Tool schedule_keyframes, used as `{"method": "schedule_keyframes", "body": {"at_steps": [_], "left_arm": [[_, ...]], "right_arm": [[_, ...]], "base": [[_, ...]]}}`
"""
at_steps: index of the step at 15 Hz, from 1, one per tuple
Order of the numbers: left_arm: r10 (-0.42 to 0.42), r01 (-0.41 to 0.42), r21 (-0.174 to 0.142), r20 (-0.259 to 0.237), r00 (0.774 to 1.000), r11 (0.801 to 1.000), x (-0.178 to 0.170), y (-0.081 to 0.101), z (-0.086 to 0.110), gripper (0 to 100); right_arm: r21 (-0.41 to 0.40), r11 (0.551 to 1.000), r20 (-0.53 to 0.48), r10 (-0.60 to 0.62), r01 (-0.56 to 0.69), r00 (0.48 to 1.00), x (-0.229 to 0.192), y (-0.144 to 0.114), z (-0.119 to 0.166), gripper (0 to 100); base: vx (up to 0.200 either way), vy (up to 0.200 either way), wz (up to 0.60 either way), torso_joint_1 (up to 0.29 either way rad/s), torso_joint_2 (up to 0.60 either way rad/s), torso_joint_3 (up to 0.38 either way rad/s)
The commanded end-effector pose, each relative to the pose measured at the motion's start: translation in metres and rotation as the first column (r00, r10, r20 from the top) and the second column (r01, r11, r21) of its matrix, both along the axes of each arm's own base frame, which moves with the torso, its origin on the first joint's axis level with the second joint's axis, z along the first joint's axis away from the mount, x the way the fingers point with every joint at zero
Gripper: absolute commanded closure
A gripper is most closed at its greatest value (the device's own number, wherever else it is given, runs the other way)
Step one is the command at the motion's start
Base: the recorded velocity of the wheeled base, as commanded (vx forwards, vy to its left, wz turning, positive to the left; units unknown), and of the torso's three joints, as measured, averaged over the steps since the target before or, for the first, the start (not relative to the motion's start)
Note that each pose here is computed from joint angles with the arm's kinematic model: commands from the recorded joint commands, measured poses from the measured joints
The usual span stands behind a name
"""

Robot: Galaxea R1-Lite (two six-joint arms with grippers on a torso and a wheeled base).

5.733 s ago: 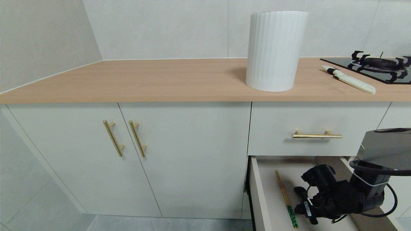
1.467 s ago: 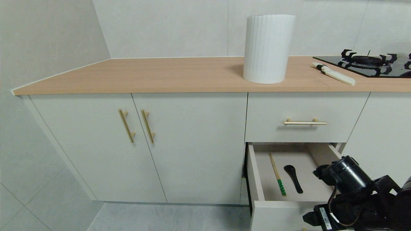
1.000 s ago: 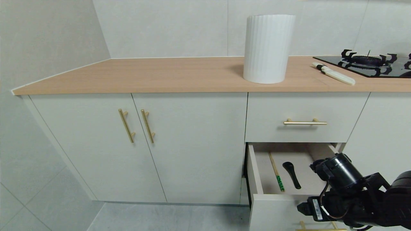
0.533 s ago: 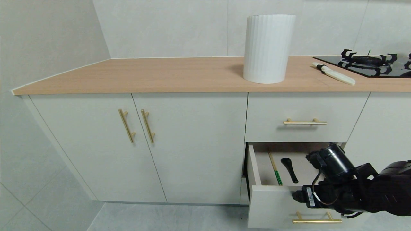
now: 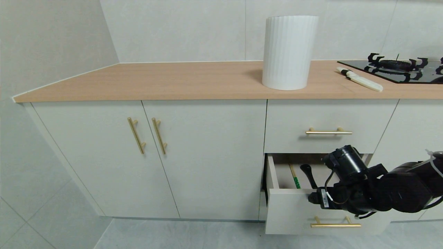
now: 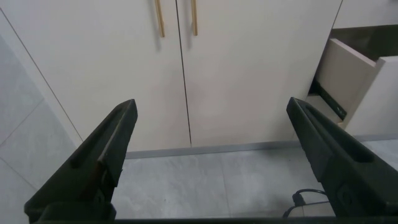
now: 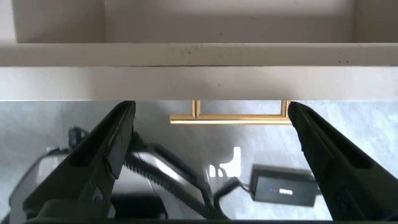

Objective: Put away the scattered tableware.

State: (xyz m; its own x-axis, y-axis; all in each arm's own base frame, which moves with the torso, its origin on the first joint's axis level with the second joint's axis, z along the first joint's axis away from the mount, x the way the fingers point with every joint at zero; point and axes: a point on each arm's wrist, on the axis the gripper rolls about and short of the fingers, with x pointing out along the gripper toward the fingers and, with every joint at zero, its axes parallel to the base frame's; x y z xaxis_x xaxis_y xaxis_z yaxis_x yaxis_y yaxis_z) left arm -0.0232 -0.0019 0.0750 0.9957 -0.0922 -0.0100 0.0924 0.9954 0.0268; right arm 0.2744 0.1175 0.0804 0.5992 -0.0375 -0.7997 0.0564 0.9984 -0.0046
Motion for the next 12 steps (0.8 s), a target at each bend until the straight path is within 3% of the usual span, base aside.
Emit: {"method": "schedule_keyframes", "body": {"at_steps": [1,8,12], "left_arm": [[0.0,0.0,0.0,-0.001,1.0,1.0,0.0,0.0,0.0,0],[0.0,0.0,0.0,-0.001,1.0,1.0,0.0,0.0,0.0,0],[0.0,0.0,0.0,-0.001,1.0,1.0,0.0,0.0,0.0,0]], "right_arm": [[-0.002,1.0,-0.009,-0.011,0.011,1.0,0.009,0.0,-0.006,0],[-0.015,0.997,-0.014,-0.074,0.074,0.997,0.049,-0.01,-0.024,0],[0.022,0.995,0.07,-0.101,0.1,0.992,0.062,-0.013,-0.036,0]], "base": [[0.0,0.0,0.0,0.0,0.0,0.0],[0.0,0.0,0.0,0.0,0.0,0.0],[0.0,0.0,0.0,0.0,0.0,0.0]]}}
